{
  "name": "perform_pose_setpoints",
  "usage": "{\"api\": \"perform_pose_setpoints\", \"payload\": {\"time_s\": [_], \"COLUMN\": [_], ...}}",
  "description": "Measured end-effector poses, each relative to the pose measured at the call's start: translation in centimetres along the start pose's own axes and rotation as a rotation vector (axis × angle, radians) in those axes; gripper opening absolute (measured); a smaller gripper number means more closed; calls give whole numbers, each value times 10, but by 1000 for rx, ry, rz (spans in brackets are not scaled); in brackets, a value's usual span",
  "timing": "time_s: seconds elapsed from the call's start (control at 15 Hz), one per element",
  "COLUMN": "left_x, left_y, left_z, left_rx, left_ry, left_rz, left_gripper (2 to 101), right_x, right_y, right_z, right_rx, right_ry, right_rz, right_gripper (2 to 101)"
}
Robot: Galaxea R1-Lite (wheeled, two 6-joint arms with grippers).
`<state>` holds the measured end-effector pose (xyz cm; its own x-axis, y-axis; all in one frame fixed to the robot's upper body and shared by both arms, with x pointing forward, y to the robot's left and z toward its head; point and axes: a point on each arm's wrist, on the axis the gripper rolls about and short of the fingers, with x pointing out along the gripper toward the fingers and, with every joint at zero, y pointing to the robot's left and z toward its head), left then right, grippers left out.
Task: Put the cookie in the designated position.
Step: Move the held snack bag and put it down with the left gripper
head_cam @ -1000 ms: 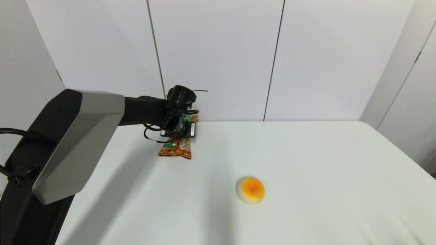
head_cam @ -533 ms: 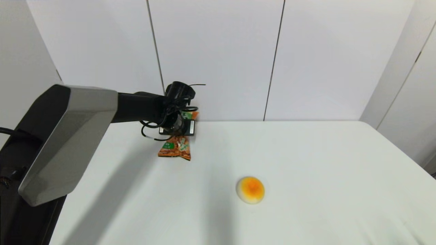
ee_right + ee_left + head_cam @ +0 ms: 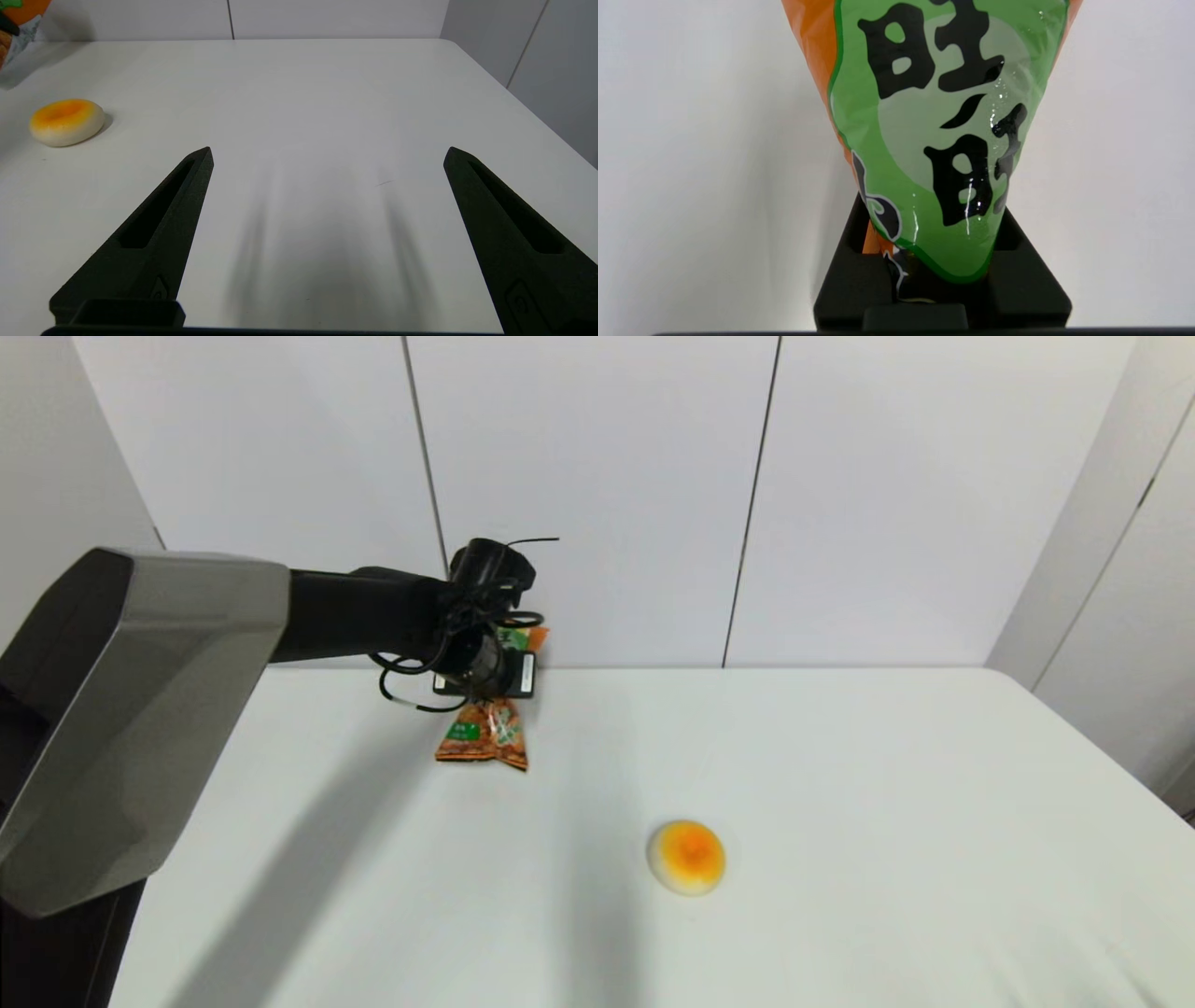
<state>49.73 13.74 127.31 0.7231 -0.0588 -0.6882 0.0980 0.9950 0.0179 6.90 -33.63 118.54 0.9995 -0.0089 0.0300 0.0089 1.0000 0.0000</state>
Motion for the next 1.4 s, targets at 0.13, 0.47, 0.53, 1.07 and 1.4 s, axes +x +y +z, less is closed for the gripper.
{"api": "perform_pose_setpoints", "payload": {"time_s": [0.13, 0.47, 0.53, 1.07, 1.4], "left_x": [-12, -60, -68, -72, -43], "left_y": [-5, -24, -27, -56, -72], "left_z": [3, -2, -3, 5, -7], "left_rx": [13, 168, 224, 633, 806], "left_ry": [-18, 28, 27, -82, -91], "left_rz": [-18, -64, -76, -318, -508], "left_gripper": [248, 248, 248, 245, 244], "right_x": [0, 0, 0, 0, 0], "right_y": [0, 0, 0, 0, 0], "right_z": [0, 0, 0, 0, 0], "right_rx": [0, 0, 0, 0, 0], "right_ry": [0, 0, 0, 0, 0], "right_rz": [0, 0, 0, 0, 0], "right_gripper": [977, 977, 977, 977, 977]}}
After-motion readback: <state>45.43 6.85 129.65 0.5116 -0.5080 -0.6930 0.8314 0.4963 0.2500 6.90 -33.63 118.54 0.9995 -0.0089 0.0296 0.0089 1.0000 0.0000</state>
